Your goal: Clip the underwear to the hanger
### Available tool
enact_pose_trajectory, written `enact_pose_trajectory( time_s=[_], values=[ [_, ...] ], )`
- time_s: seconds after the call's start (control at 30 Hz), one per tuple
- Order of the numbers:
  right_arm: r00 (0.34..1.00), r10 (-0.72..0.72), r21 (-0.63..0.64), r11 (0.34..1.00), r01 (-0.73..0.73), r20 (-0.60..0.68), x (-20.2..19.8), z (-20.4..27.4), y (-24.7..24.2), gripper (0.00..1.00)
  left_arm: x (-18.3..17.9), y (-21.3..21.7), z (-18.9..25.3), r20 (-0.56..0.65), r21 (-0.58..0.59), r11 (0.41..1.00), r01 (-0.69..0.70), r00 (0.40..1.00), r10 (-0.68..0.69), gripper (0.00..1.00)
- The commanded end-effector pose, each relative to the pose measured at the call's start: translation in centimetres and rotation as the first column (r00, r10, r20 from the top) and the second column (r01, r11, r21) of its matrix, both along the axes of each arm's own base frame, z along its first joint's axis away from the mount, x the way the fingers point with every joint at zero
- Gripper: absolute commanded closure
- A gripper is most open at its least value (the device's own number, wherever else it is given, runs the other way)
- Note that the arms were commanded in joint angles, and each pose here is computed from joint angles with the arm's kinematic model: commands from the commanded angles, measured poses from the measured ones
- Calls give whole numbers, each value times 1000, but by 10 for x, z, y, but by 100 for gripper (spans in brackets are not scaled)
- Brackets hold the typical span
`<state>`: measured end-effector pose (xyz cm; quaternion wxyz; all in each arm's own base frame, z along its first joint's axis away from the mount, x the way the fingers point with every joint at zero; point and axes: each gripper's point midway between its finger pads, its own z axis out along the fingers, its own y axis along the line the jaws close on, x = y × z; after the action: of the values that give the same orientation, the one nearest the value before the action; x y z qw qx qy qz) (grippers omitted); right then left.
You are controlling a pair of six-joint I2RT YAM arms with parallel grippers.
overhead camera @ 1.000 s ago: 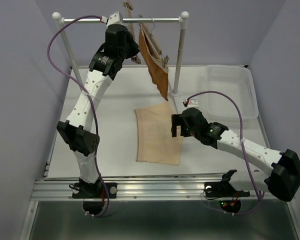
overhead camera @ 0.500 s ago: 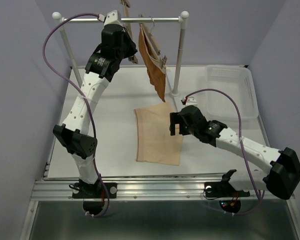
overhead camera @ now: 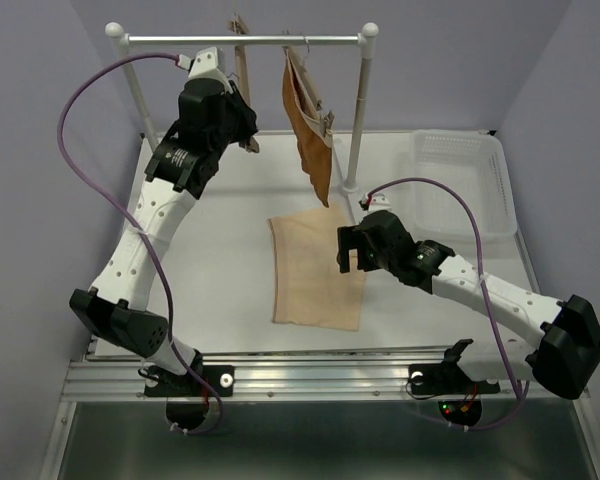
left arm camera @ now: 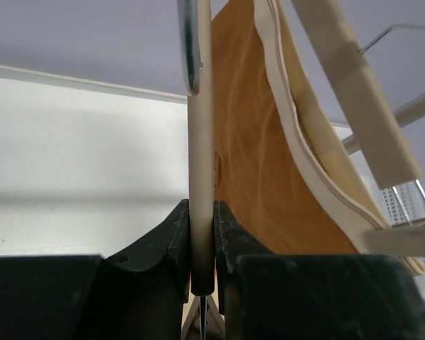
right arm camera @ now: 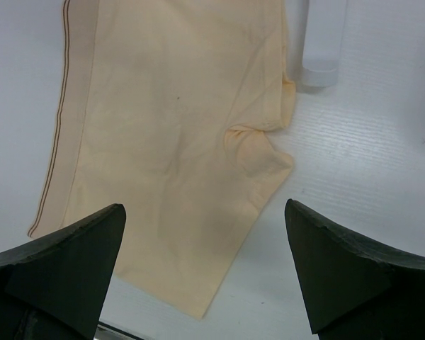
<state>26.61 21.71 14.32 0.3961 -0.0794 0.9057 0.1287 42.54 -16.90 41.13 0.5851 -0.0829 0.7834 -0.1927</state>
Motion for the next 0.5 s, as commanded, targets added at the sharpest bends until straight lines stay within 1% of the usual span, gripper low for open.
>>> enact_pose_trajectory(
  time_s=[0.0, 0.1, 0.13, 0.2, 0.3, 0.33, 0.37, 0.4, 0.43, 0.47],
  values=[
    [996, 33, 81, 996, -40, 81, 10, 36, 13, 0, -21, 6, 15, 99, -20, 1000, 24, 995, -22, 100],
    [992, 87, 110, 989, -97, 93, 7, 41, 23, 0, -36, 8, 21, 145, -28, 998, 51, 988, -47, 100],
    [991, 97, 119, 987, -109, 96, 6, 42, 25, 0, -38, 8, 10, 129, -23, 998, 57, 990, -54, 100],
    [986, 130, 142, 979, -144, 104, 5, 44, 32, 0, -48, 6, 15, 161, -14, 995, 98, 982, -94, 100],
    [977, 183, 169, 965, -199, 107, 2, 46, 43, 0, -58, 4, 3, 148, -9, 992, 127, 981, -124, 100],
    [975, 192, 185, 960, -211, 113, 2, 49, 47, 0, -60, 4, -17, 112, -5, 992, 129, 985, -128, 100],
    [971, 207, 200, 953, -228, 119, 1, 53, 51, 0, -63, 4, -25, 101, -9, 991, 137, 986, -135, 100],
    [964, 235, 228, 939, -258, 121, -3, 57, 58, 0, -72, 3, -20, 125, -49, 987, 150, 982, -143, 100],
    [956, 263, 257, 922, -288, 128, -6, 61, 64, 0, -76, 2, -28, 118, -66, 985, 157, 982, -148, 100],
    [946, 276, 290, 904, -315, 167, -6, 71, 70, 0, -83, -4, -57, 68, -75, 977, 197, 979, -192, 100]
  ],
)
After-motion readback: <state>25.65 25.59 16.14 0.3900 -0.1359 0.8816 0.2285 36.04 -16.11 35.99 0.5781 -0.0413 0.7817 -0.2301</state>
